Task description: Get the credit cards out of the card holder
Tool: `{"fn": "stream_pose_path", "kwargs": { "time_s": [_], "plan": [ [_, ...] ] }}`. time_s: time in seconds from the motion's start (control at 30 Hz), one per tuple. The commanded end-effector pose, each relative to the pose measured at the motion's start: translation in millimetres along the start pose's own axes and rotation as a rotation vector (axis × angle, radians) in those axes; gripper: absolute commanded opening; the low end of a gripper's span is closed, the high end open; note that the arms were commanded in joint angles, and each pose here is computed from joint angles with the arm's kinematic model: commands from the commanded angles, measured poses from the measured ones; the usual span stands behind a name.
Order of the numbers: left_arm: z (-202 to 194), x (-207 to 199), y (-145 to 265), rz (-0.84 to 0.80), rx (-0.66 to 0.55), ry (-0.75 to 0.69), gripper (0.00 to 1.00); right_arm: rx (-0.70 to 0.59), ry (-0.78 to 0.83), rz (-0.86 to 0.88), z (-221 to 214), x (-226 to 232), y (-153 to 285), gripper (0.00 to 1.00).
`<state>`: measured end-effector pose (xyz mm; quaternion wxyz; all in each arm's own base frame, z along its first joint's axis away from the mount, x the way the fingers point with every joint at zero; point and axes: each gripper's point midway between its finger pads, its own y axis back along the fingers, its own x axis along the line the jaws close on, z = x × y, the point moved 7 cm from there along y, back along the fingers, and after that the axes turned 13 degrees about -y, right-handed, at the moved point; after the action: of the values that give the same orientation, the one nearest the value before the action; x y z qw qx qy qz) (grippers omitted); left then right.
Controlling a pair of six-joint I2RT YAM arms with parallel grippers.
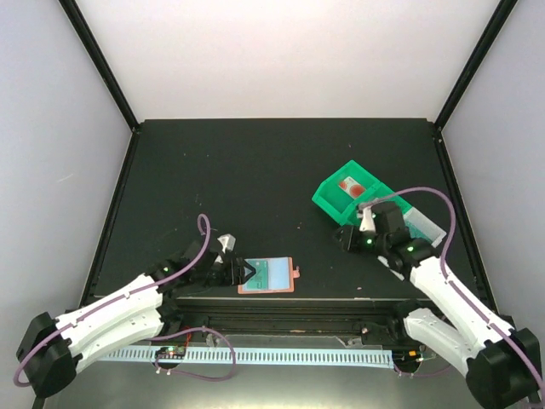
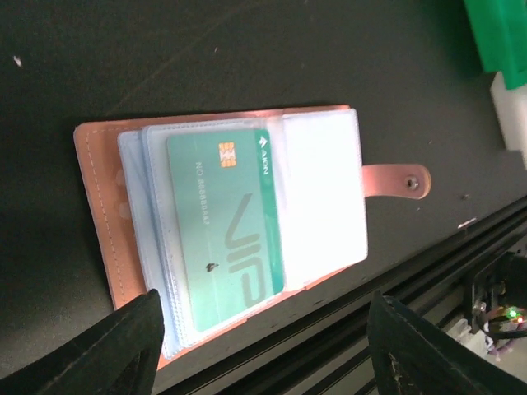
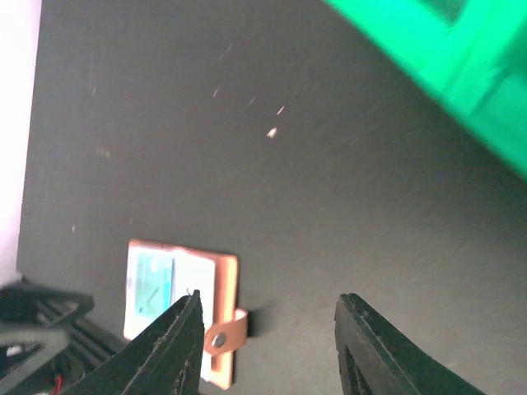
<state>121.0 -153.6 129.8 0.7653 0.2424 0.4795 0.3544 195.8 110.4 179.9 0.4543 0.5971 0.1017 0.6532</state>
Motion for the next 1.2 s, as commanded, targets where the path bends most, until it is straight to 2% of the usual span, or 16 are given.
{"fn": "stream_pose_path", "kwargs": {
  "time_s": [0.0, 0.2, 0.3, 0.53, 0.7, 1.0, 1.17],
  "plan": [
    [-3, 1, -12, -0.043, 0.030, 0.022, 0.65, 0.050, 0.024, 0.072, -28, 18, -17, 0.43],
    [-4, 2, -27, -0.055, 0.064, 0.028, 0.38, 0.139, 0.095, 0.097, -64, 38, -34, 0.40],
    [-5, 4, -31, -0.039, 0.077, 0.025, 0.29, 0.177, 0.121, 0.112, -80, 48, -42, 0.39],
    [-7, 13, -35, -0.004, 0.053, 0.032, 0.22, 0.244, 0.182, 0.111, -105, 70, -58, 0.37],
    [-13, 20, -40, 0.025, 0.079, 0.045, 0.21, 0.282, 0.197, 0.118, -118, 80, -71, 0.35],
    [-19, 20, -48, -0.025, 0.109, 0.101, 0.16, 0.317, 0.233, 0.095, -131, 80, -92, 0.32],
    [-14, 10, -42, -0.098, 0.072, 0.123, 0.16, 0.327, 0.239, 0.091, -132, 80, -100, 0.30]
  ]
}}
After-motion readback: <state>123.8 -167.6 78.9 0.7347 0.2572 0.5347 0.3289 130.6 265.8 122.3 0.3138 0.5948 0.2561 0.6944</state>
